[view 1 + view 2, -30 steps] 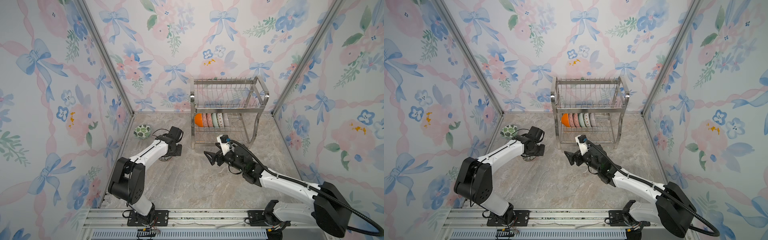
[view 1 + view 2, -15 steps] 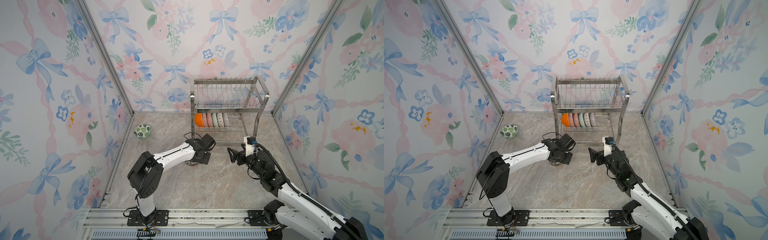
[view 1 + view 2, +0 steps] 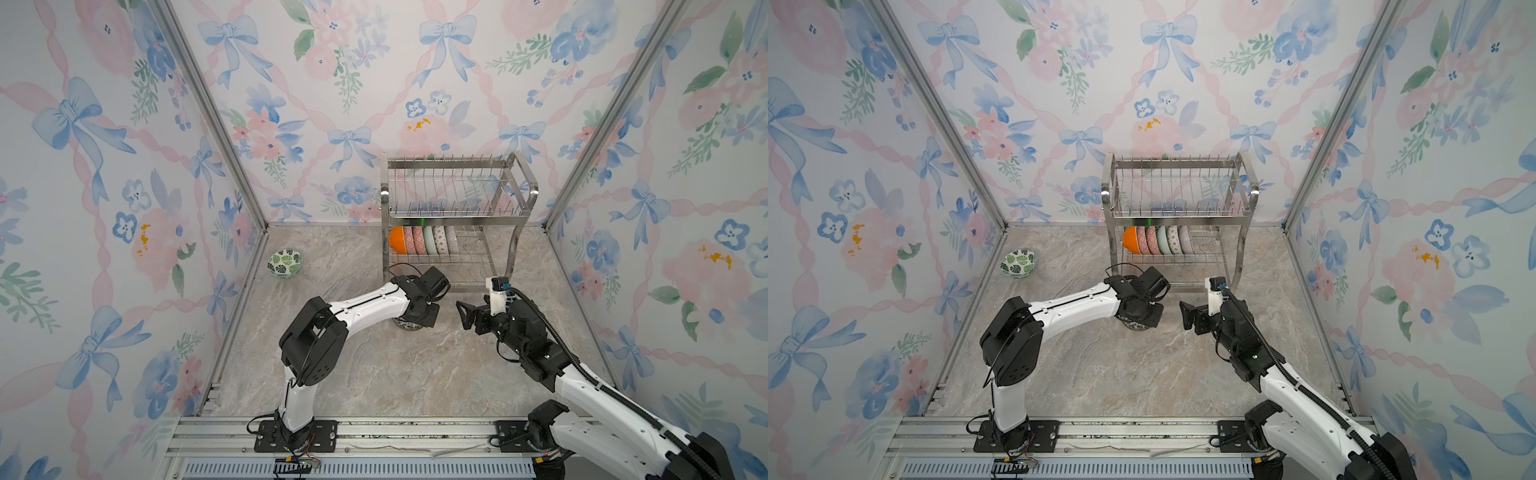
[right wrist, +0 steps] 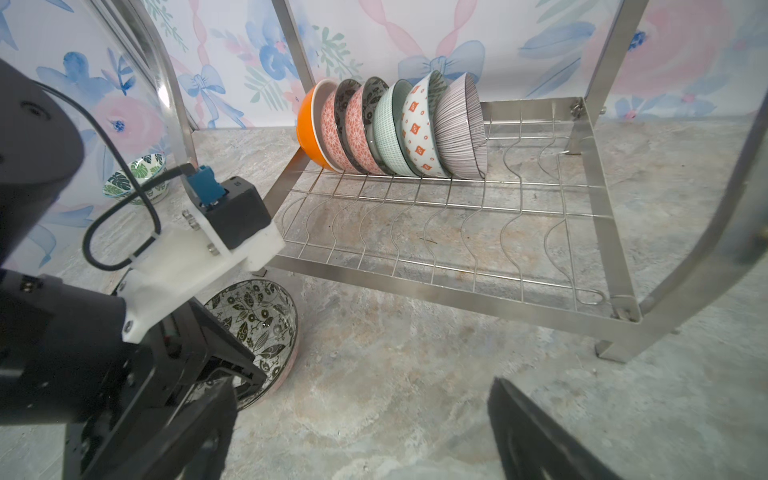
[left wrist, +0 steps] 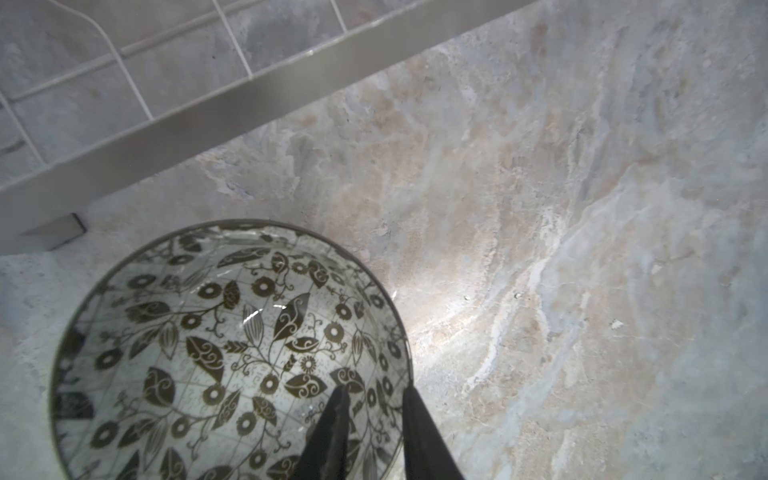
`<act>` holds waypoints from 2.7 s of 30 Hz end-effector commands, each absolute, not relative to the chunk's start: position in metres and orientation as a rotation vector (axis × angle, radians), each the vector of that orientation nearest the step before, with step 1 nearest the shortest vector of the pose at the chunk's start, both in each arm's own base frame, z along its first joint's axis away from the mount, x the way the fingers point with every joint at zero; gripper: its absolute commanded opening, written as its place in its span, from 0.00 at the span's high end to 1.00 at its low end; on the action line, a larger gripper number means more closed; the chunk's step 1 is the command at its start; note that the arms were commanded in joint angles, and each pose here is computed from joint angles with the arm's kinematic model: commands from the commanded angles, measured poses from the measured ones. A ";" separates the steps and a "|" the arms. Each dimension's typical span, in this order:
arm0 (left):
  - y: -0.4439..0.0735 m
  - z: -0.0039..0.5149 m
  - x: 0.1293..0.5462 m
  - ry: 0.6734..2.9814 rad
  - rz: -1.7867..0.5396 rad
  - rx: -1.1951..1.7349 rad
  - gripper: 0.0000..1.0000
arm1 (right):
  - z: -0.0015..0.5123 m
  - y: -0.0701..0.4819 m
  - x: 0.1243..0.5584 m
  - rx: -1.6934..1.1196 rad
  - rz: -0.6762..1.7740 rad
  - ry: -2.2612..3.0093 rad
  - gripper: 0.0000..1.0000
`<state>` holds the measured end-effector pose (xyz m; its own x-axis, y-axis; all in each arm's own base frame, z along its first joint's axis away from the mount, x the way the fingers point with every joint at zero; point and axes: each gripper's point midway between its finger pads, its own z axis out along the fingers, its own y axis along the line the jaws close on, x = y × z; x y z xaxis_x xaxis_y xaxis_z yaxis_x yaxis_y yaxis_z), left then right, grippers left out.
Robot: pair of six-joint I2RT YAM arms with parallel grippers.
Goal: Load the bowls into the dish rack
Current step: 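Drag the black-leaf bowl with the left gripper toward the right gripper, then close the right gripper on the bowl rim while the left gripper withdraws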
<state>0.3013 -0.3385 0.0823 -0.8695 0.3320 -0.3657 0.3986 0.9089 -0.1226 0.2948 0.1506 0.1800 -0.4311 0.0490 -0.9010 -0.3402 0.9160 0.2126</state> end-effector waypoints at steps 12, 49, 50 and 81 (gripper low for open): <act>-0.276 0.182 0.333 2.549 -0.363 0.330 0.02 | 0.194 0.165 0.298 -0.225 0.444 2.015 0.04; -0.116 0.119 0.288 2.344 -1.216 -0.532 0.02 | 0.073 0.365 0.296 -0.676 0.154 2.445 0.22; -0.115 0.119 0.288 2.343 -1.213 -0.535 0.02 | 0.072 0.366 0.294 -0.685 0.154 2.449 0.25; -0.152 0.124 0.284 2.426 -1.132 -0.347 0.02 | 0.090 0.317 0.285 -0.647 0.209 2.444 0.98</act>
